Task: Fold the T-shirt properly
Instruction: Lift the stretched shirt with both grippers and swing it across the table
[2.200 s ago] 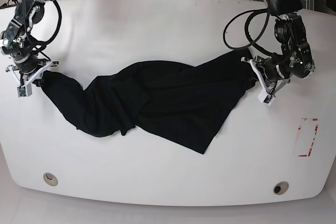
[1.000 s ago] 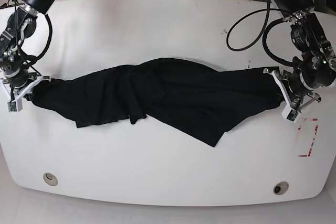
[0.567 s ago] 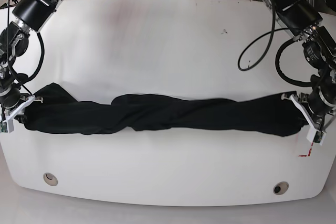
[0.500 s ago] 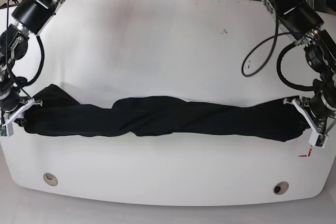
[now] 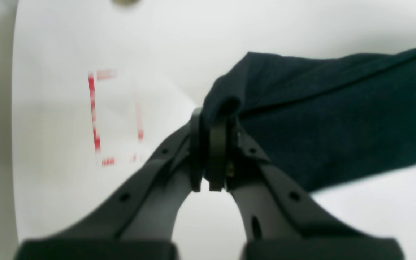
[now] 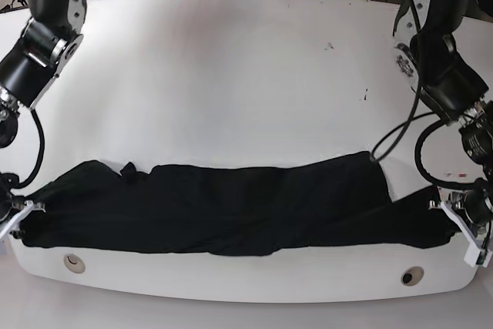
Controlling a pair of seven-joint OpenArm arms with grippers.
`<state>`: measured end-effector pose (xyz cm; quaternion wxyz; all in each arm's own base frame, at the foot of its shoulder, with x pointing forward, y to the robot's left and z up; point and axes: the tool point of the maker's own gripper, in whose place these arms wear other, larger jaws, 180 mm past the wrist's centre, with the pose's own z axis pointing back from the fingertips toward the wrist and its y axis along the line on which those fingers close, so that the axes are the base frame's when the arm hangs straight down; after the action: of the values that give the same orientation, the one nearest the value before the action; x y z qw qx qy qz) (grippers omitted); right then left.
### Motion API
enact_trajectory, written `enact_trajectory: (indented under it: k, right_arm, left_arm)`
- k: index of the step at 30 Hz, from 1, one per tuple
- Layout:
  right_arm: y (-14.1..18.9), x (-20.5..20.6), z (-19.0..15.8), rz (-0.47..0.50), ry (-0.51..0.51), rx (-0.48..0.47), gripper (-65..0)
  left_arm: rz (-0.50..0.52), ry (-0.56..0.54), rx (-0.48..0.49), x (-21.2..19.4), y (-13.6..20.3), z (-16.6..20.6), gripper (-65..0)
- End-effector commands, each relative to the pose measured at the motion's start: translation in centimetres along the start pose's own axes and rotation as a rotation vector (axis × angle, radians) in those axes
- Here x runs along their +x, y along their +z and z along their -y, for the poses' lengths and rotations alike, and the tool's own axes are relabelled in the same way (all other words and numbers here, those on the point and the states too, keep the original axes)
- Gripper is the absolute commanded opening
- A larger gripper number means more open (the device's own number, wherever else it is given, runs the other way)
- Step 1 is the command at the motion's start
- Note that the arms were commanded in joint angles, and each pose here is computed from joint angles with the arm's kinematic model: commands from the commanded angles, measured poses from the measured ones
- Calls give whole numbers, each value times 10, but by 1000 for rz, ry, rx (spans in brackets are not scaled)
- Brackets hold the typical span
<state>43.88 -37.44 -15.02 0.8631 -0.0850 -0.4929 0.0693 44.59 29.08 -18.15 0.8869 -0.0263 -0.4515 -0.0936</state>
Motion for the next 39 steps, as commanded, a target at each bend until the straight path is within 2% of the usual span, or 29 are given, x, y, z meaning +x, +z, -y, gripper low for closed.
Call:
enact_trajectory:
  k: [1, 7, 11, 16, 21, 24, 29, 34, 39]
  right_arm:
    - [16, 44, 22, 104, 8, -49, -650]
    - [24, 86, 25, 173, 23, -51, -650]
    - [33, 119, 21, 229, 58, -51, -650]
    - [44, 146, 19, 283, 83, -53, -650]
    - [59, 154, 18, 310, 116, -83, -650]
    - [56, 145, 12, 297, 134, -82, -650]
    - [51, 119, 7, 261, 144, -86, -650]
    - [48, 77, -5, 221, 137, -84, -650]
    - [38, 24, -24, 142, 112, -52, -650]
  left_arm:
    - [73, -1, 43, 40, 16, -25, -650]
    - [133, 40, -15, 87, 19, -32, -650]
    - [115, 62, -34, 76, 17, -39, -650]
    - [180, 118, -54, 80, 26, -46, -650]
    - [237, 94, 2, 90, 45, -53, -650]
    - [268, 62, 33, 99, 56, -53, -650]
    - [238, -16, 56, 93, 55, -41, -650]
    - [165, -44, 42, 58, 36, -22, -650]
    - [39, -20, -22, -4, 6, 5, -650]
